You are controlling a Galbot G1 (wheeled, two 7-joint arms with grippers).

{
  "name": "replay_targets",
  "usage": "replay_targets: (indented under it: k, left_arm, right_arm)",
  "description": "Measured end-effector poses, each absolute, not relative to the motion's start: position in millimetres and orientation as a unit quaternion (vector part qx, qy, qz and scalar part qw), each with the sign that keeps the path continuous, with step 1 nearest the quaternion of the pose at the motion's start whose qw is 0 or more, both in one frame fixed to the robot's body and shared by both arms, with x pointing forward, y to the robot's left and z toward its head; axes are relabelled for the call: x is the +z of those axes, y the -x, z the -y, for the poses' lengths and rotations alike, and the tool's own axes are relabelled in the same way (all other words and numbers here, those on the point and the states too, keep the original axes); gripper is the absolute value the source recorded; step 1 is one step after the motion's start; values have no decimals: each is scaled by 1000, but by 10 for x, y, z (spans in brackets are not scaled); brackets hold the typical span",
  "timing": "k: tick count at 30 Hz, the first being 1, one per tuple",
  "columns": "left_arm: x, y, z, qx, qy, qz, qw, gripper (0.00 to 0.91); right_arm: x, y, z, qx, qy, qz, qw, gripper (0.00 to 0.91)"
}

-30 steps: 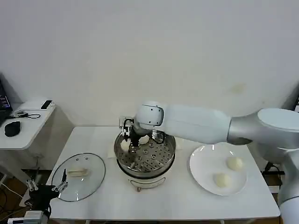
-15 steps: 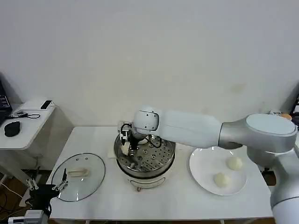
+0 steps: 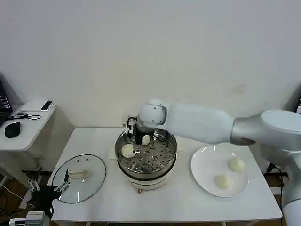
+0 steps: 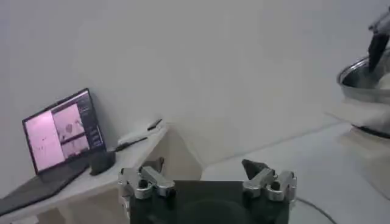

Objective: Take steamed baozi put them in steamer then cover it.

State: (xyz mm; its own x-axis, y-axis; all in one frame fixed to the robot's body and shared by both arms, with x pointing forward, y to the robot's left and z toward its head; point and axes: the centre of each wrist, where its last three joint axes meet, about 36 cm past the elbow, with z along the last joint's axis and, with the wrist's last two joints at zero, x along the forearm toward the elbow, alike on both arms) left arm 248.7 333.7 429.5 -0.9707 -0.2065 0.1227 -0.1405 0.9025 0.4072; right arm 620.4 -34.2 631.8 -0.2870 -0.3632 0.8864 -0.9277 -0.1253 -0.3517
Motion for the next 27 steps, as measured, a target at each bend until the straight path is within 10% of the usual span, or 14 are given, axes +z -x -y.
replay_targets:
  k: [12, 27]
  left_arm:
    - [4314, -2506, -3213, -196, -76, 975, 75, 907]
    - [4206, -2517, -3086, -194, -54, 976, 85, 907]
  right_arm:
    - [6607, -6072, 1738, 576, -510, 580, 267, 907]
    - [5868, -5440, 3372, 577, -483, 571, 328, 907]
